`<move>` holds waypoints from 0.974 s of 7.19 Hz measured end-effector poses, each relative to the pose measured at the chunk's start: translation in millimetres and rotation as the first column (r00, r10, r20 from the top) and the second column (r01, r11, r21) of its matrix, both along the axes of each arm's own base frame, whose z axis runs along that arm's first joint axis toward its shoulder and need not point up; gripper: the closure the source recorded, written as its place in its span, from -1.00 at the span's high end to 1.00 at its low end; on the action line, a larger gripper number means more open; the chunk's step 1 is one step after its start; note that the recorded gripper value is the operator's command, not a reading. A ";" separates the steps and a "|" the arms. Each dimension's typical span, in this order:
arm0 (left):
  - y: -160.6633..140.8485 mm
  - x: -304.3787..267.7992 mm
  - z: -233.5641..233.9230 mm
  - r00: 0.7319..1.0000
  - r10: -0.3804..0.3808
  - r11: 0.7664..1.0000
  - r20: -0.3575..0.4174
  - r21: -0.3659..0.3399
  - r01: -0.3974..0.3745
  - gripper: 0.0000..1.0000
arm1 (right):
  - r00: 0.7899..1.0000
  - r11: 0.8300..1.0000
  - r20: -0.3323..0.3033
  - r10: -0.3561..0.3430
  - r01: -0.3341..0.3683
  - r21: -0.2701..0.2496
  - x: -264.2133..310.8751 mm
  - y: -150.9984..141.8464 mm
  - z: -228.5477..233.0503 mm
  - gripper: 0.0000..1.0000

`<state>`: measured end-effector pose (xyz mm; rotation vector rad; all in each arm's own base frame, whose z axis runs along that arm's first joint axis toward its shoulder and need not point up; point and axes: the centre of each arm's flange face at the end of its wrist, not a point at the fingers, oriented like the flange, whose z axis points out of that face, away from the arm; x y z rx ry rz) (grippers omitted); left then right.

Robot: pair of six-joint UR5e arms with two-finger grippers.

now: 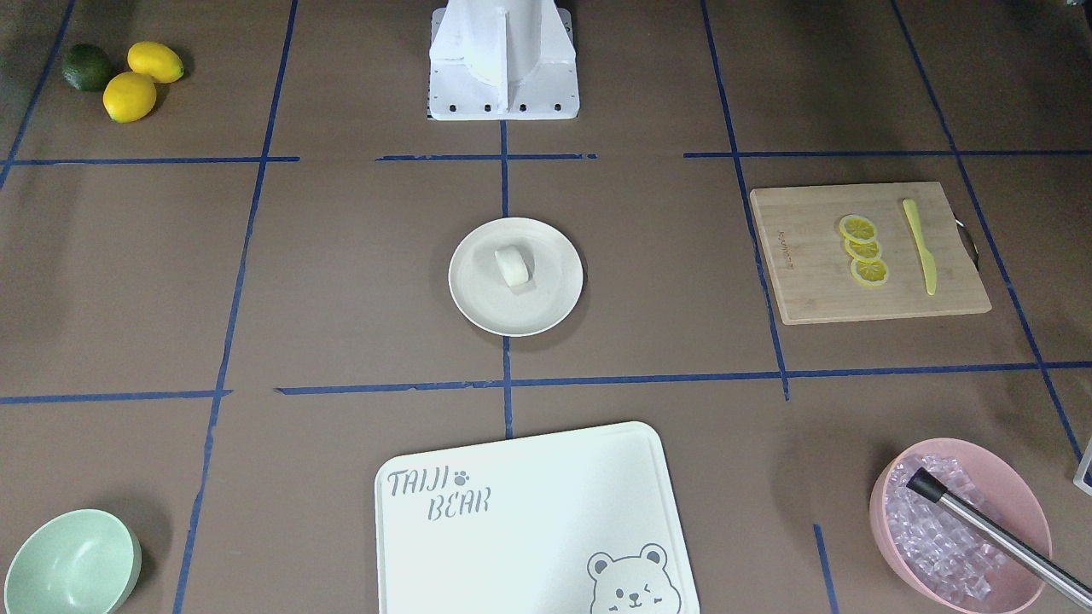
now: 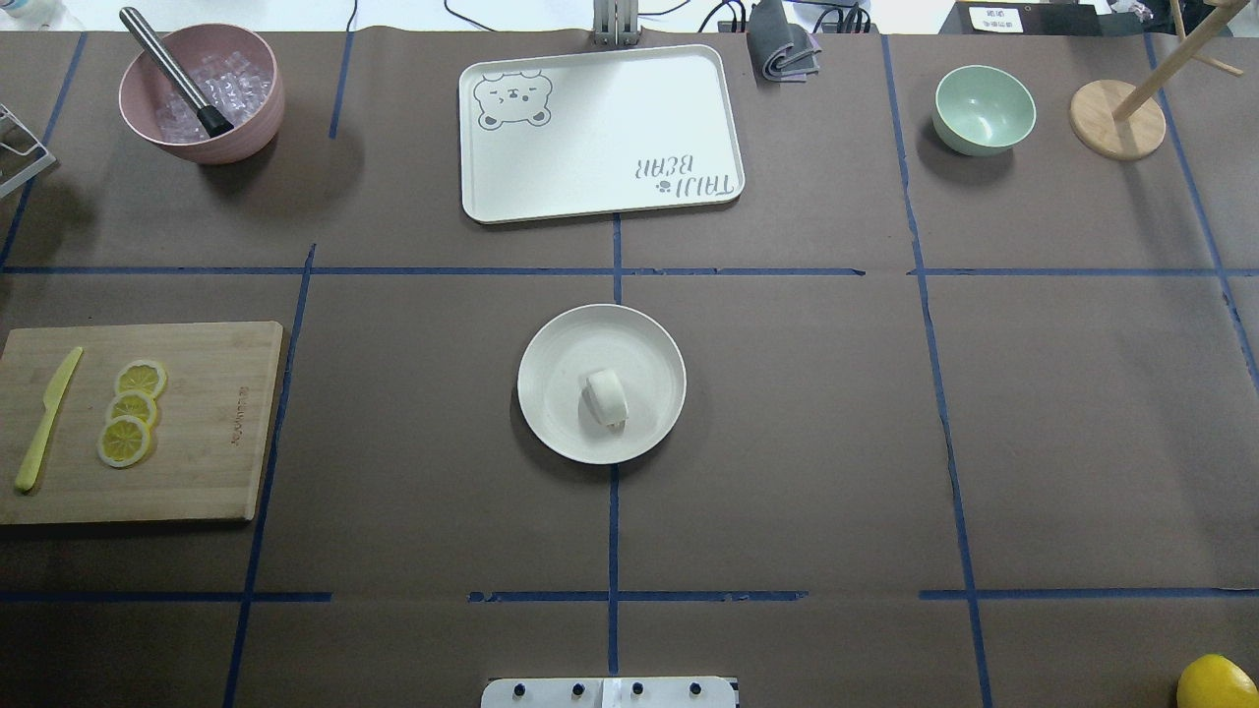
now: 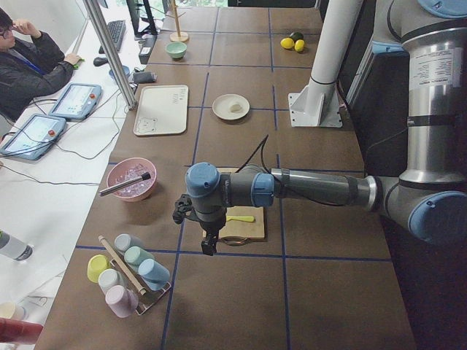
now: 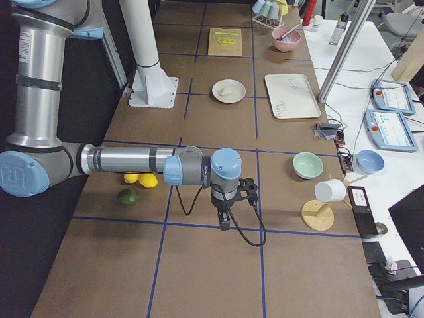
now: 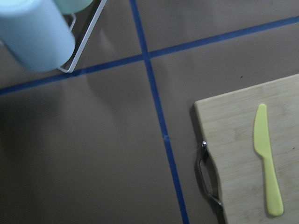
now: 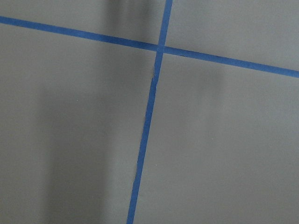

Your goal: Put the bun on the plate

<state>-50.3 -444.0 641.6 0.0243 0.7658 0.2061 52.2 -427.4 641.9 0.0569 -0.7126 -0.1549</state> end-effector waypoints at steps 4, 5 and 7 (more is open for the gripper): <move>3.5 -1.9 6.5 1.000 -0.004 1.000 -0.004 -0.014 0.004 1.00 | 1.000 1.000 0.001 0.001 -0.001 -0.002 0.0 1.0 0.2 1.00; 4.1 -1.9 12.6 1.000 -0.004 1.000 -0.003 -0.026 0.004 1.00 | 1.000 1.000 0.001 0.001 -0.001 -0.002 -0.1 1.1 0.3 1.00; 3.8 -2.2 17.5 1.000 -0.004 0.999 0.001 -0.035 0.004 1.00 | 1.000 1.000 0.001 0.001 -0.001 -0.001 -0.1 1.2 -0.1 1.00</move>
